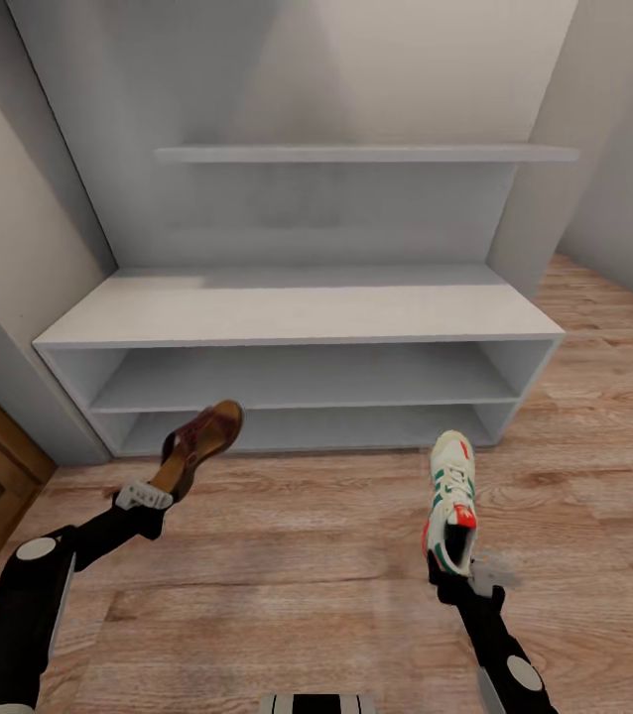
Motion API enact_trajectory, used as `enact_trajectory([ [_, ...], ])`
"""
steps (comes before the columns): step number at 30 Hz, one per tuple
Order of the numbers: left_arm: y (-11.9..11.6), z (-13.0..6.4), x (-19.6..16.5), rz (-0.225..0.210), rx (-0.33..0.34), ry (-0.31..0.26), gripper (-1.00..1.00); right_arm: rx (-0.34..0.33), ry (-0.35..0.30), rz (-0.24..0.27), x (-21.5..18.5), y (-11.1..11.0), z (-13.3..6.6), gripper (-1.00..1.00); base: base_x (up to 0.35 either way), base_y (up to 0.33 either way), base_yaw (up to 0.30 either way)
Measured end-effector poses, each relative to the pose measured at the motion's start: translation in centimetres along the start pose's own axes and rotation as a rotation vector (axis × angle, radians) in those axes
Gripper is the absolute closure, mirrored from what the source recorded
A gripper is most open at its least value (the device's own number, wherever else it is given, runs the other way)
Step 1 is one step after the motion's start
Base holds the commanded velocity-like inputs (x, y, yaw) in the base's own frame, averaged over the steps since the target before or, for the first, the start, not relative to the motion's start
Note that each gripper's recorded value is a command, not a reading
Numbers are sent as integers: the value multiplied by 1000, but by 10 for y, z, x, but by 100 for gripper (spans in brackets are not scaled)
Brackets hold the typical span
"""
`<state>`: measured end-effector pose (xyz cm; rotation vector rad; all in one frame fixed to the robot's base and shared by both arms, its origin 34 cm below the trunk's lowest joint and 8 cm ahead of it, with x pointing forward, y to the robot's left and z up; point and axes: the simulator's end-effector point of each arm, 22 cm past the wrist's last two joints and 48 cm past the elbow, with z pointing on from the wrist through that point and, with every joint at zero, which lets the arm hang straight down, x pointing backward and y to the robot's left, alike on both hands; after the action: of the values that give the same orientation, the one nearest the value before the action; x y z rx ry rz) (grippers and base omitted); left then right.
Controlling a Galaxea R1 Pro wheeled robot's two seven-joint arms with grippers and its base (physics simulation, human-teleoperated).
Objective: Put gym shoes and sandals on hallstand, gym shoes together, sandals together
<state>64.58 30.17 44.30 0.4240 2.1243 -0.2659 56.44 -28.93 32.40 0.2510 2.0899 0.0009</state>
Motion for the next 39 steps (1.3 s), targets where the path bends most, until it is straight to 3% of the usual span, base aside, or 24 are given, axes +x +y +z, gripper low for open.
enact_trajectory([
  [3,0,1,5,-11,0,10,100,168,44,155,26,-73,-8,100,0,0,0],
  [6,0,1,9,-24,0,23,100,326,75,256,52,-139,-27,100,0,0,0],
  [7,1,1,10,-31,-1,30,100,461,52,326,55,-196,-48,100,0,0,0],
  [8,1,1,12,-37,-1,36,100,562,29,370,55,-240,-68,100,0,0,0],
  [10,1,0,14,-46,-2,44,100,644,2,385,50,-283,-87,100,0,0,0],
  [11,1,0,14,-49,-2,48,100,712,-26,392,41,-320,-105,100,0,0,0],
  [12,1,0,15,-51,-2,48,100,727,-36,384,35,-333,-109,100,0,0,0],
  [14,1,1,15,-53,-2,51,100,782,-66,343,3,-387,-126,100,0,0,0],
  [17,1,1,15,-54,-2,51,100,840,-45,269,-60,-472,-153,100,0,0,0],
  [19,2,1,15,-55,-3,52,100,861,-24,257,-81,-498,-165,100,0,0,0],
  [20,2,1,16,-59,-3,57,100,891,5,266,-93,-523,-181,100,0,0,0],
  [21,2,0,18,-67,-3,65,100,925,-39,223,-141,-553,-199,100,0,0,0],
  [23,2,0,25,-99,-6,97,100,988,-57,237,-185,-592,-237,100,0,0,0],
  [24,1,0,25,-104,-5,98,100,1007,-85,220,-214,-605,-250,100,0,0,0],
  [26,3,-1,27,-112,-14,107,100,1027,-53,264,-225,-617,-268,100,0,0,0],
  [32,22,-2,31,-126,-103,130,100,1030,-32,285,-229,-621,-274,100,0,0,0],
  [39,30,-10,40,-213,-151,216,100,1030,-27,284,-229,-621,-274,100,0,0,0],
])
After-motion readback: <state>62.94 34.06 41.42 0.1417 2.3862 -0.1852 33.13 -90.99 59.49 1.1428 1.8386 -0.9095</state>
